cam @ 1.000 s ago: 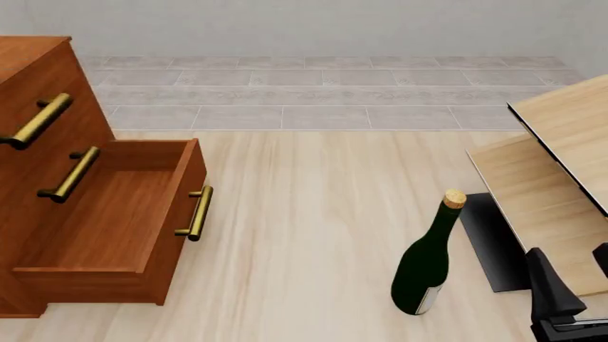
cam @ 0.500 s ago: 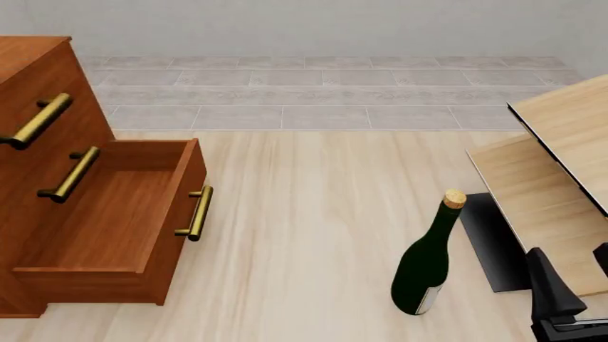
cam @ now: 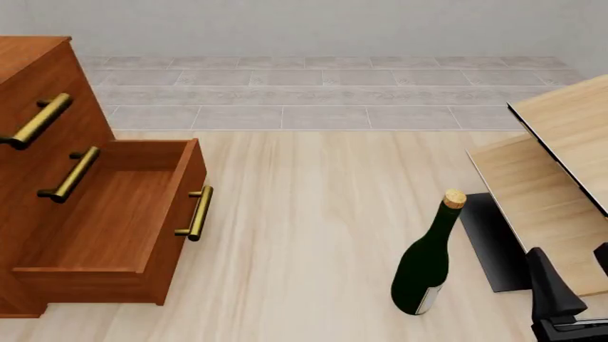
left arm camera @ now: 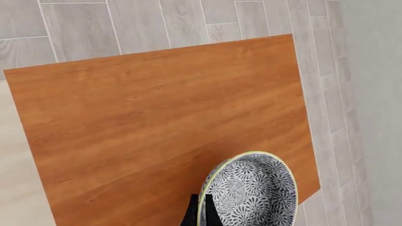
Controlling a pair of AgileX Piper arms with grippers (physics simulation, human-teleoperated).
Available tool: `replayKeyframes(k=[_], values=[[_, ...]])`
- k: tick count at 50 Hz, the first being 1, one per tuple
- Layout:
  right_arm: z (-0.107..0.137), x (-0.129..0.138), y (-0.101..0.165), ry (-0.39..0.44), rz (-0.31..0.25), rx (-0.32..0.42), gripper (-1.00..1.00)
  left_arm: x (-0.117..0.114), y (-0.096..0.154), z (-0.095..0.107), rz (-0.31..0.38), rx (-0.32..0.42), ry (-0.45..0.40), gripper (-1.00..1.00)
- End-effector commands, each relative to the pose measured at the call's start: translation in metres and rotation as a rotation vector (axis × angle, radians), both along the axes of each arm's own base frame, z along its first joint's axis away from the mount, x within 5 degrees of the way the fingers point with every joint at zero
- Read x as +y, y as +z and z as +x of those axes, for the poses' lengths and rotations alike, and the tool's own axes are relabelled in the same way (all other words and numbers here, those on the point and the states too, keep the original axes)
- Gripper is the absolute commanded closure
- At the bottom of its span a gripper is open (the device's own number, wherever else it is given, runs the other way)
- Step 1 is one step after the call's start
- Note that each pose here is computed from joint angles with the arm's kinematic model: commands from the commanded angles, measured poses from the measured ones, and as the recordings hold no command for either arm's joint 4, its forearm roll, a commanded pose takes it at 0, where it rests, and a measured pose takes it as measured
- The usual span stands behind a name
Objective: Put the bowl on top of the cabinet.
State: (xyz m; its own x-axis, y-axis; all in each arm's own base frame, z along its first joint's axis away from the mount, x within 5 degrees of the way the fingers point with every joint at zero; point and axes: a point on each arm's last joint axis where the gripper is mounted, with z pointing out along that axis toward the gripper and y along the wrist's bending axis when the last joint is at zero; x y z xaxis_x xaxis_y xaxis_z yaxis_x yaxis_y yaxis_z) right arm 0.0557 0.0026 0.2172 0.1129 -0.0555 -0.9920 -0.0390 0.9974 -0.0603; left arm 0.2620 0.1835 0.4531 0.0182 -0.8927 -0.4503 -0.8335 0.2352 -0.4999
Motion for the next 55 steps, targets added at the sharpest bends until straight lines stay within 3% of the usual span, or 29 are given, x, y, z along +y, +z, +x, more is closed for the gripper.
replayKeyframes(k=[1, 5, 7, 8, 9, 13, 14, 16, 18, 19, 20, 22, 23, 28, 30, 40, 46, 55], values=[[0.0, 0.0, 0.0, 0.0, 0.0, -0.001, -1.0, 0.005, -0.007, -0.001, -0.004, 0.029, 0.001, 1.0], [0.0, 0.0, -0.001, 0.001, 0.0, 0.0, -1.0, 0.015, 0.001, -0.015, 0.023, 0.016, 0.038, 1.0], [0.0, 0.0, -0.001, 0.001, 0.0, 0.0, -1.0, 0.006, 0.009, -0.011, 0.022, -0.02, 0.032, 1.0], [0.0, 0.0, -0.001, 0.002, 0.0, 0.0, -1.0, 0.0, 0.014, -0.006, 0.033, -0.032, 0.006, -1.0], [0.0, 0.0, -0.001, 0.002, 0.0, 0.0, -1.0, 0.01, 0.012, -0.018, 0.041, -0.015, 0.035, -1.0], [0.0, 0.0, 0.0, 0.004, -0.001, 0.001, -1.0, 0.0, 0.017, -0.01, 0.038, -0.04, 0.013, -1.0], [0.0, 0.0, 0.0, 0.005, -0.002, 0.002, -1.0, 0.013, 0.011, -0.023, 0.045, -0.01, 0.048, -1.0], [0.0, 0.0, -0.001, 0.005, -0.002, 0.001, -1.0, 0.001, 0.02, -0.013, 0.054, -0.044, 0.011, -1.0], [0.0, 0.0, 0.0, 0.005, -0.002, 0.001, -1.0, 0.007, 0.016, -0.02, 0.047, -0.027, 0.036, -1.0], [0.0, 0.0, 0.0, 0.005, -0.002, 0.001, -1.0, -0.004, 0.024, -0.012, 0.054, -0.061, 0.006, -1.0], [0.0, 0.0, 0.0, 0.005, -0.003, 0.001, -1.0, 0.008, 0.019, -0.021, 0.058, -0.032, 0.034, -1.0], [0.0, 0.0, 0.0, 0.005, -0.004, 0.001, -1.0, -0.002, 0.025, -0.013, 0.062, -0.058, 0.003, -1.0], [0.0, 0.0, 0.0, 0.005, -0.004, 0.001, -1.0, 0.005, 0.021, -0.021, 0.06, -0.041, 0.032, -1.0], [0.0, 0.0, 0.0, 0.006, -0.005, 0.001, -1.0, -0.004, 0.028, -0.02, 0.066, -0.067, 0.016, -1.0], [0.0, 0.0, 0.0, 0.007, -0.005, 0.002, -1.0, -0.001, 0.033, -0.032, 0.081, -0.077, 0.043, -1.0], [0.0, 0.001, -0.001, 0.01, -0.005, 0.002, -1.0, -0.035, 0.061, -0.046, 0.109, -0.182, 0.008, -1.0], [0.0, 0.001, -0.001, 0.01, -0.004, 0.001, -1.0, -0.062, 0.095, -0.062, 0.221, -0.264, -0.094, -1.0], [0.0, 0.001, 0.0, 0.014, -0.006, 0.001, -1.0, -0.082, 0.123, -0.081, 0.328, -0.339, -0.164, -1.0]])
